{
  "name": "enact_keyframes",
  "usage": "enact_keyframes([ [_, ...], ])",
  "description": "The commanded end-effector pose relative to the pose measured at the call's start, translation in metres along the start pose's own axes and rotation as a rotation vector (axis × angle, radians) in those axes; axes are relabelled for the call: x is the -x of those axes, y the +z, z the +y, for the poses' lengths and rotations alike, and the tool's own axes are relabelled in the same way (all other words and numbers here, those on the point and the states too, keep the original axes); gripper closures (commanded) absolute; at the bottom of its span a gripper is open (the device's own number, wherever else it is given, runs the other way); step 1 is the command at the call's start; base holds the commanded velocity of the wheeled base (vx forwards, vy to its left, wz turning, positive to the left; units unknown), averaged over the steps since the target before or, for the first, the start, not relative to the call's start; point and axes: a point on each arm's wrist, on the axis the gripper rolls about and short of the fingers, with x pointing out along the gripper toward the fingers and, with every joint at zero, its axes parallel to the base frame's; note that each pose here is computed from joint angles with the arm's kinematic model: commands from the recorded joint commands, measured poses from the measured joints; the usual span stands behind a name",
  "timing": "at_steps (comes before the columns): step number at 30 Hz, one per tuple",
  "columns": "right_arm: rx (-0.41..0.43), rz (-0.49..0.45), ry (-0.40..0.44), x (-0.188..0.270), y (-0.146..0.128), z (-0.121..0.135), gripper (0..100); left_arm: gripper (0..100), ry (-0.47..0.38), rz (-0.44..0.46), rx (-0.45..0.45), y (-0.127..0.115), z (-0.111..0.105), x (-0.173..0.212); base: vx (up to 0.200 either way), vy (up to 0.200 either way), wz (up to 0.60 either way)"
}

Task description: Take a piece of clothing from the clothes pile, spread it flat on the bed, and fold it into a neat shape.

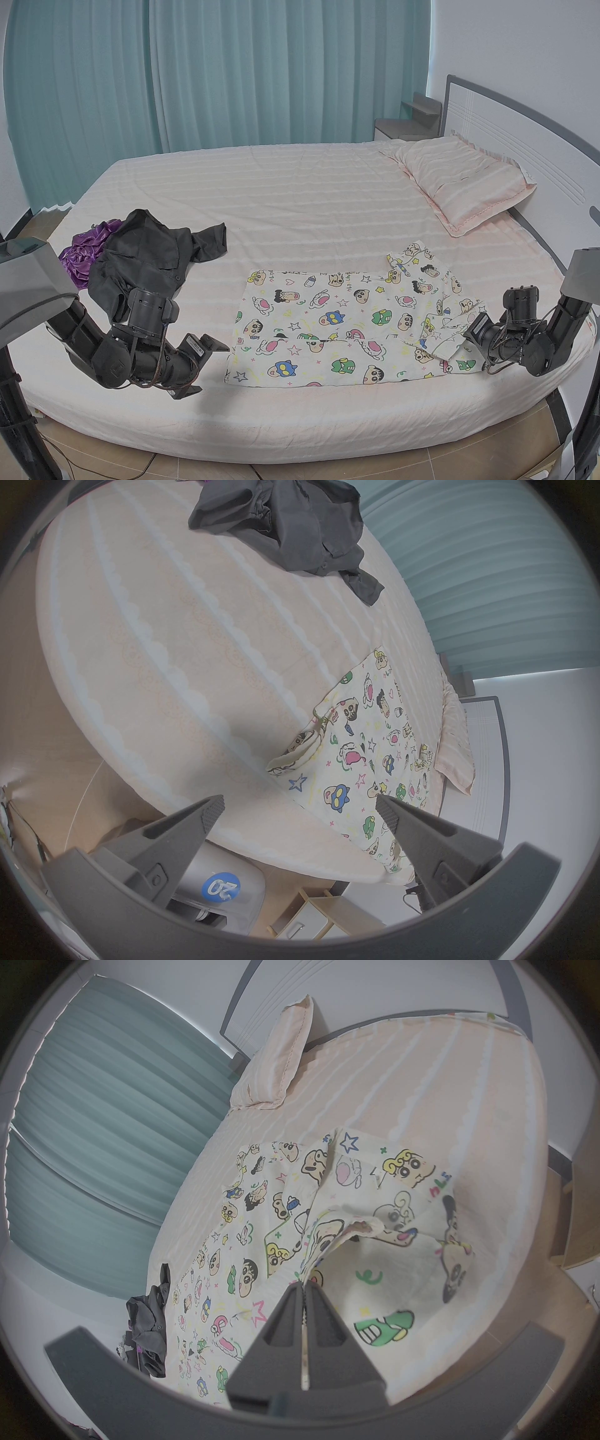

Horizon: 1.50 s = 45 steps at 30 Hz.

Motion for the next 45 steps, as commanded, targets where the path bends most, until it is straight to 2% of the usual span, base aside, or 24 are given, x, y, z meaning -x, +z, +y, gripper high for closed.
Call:
enact_keyframes([
  [1,0.016,-0.007,0.009,0.016,-0.004,0.005,100,0,-0.002,0.000,-0.001,-0.001,0.001,0.000,0.000,0.000,0.00],
  [5,0.024,0.002,-0.002,0.018,-0.008,0.003,100,0,-0.001,-0.002,-0.001,-0.001,0.002,0.000,0.000,0.000,0.00],
  [11,0.089,-0.007,-0.054,0.022,-0.016,-0.003,100,0,0.000,-0.001,-0.001,-0.001,0.002,0.000,0.000,0.000,0.00],
  [19,0.147,-0.016,-0.057,0.035,-0.023,-0.006,100,0,0.000,-0.001,-0.001,-0.001,0.002,0.000,0.000,0.000,0.00],
  [31,0.156,0.006,-0.072,0.039,-0.030,-0.009,100,0,0.000,-0.001,-0.002,-0.001,0.002,0.000,0.000,0.000,0.00],
  [32,0.157,0.011,-0.076,0.040,-0.031,-0.010,0,0,-0.001,-0.002,-0.001,-0.001,0.002,0.000,0.000,0.000,0.00],
  [37,0.169,0.032,-0.082,0.048,-0.038,-0.012,0,0,0.000,-0.001,-0.002,-0.001,0.002,0.000,0.000,0.000,0.00],
  [45,0.169,-0.021,-0.031,0.044,-0.029,-0.004,0,0,-0.001,-0.002,-0.003,-0.001,0.002,0.000,0.000,0.000,0.00],
])
